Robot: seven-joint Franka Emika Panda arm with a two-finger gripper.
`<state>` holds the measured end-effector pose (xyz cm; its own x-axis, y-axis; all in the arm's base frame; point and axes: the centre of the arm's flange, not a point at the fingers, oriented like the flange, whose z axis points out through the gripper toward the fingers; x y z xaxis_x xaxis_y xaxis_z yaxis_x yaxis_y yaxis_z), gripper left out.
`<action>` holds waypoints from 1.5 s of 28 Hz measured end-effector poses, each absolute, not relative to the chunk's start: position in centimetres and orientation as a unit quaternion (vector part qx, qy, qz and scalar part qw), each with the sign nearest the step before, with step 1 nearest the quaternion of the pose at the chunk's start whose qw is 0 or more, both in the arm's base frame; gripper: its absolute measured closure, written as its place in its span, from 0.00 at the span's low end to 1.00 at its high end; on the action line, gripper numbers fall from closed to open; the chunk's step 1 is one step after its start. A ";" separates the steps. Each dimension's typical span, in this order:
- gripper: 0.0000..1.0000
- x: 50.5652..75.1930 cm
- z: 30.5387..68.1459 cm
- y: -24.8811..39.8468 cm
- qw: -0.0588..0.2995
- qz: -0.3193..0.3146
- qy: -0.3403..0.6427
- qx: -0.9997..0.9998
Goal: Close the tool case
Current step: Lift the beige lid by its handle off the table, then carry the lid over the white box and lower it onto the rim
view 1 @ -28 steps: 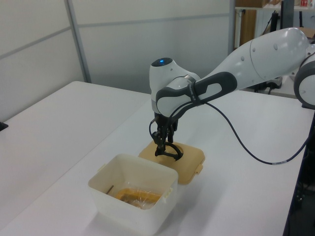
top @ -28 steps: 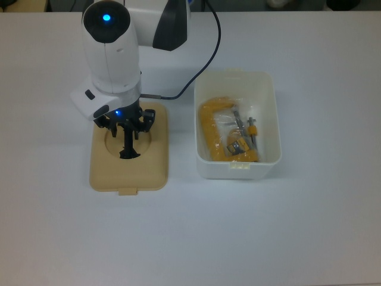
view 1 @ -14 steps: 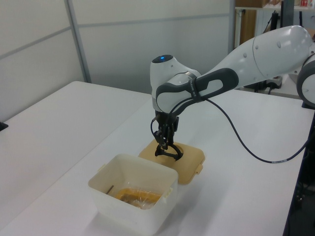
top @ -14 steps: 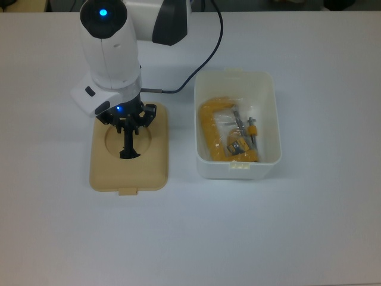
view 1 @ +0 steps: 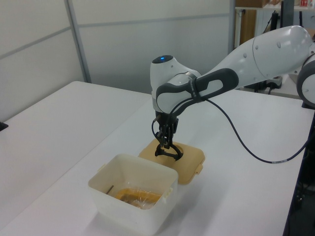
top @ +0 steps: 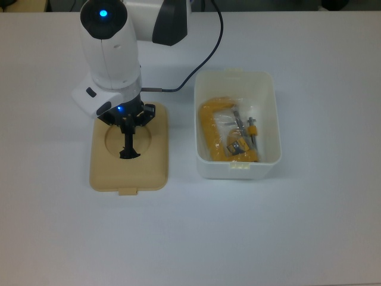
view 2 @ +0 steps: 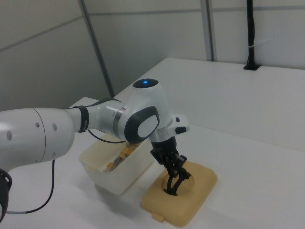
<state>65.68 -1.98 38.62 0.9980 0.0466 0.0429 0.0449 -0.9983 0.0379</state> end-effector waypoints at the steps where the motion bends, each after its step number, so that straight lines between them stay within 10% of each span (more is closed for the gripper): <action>1: 0.81 65.7 38.6 -2.0 0.018 0.022 0.024 0.999; 20: 0.89 65.8 39.5 -2.4 0.020 0.029 0.029 0.999; 42: 0.89 61.3 55.7 -1.1 -0.014 -0.005 0.025 1.000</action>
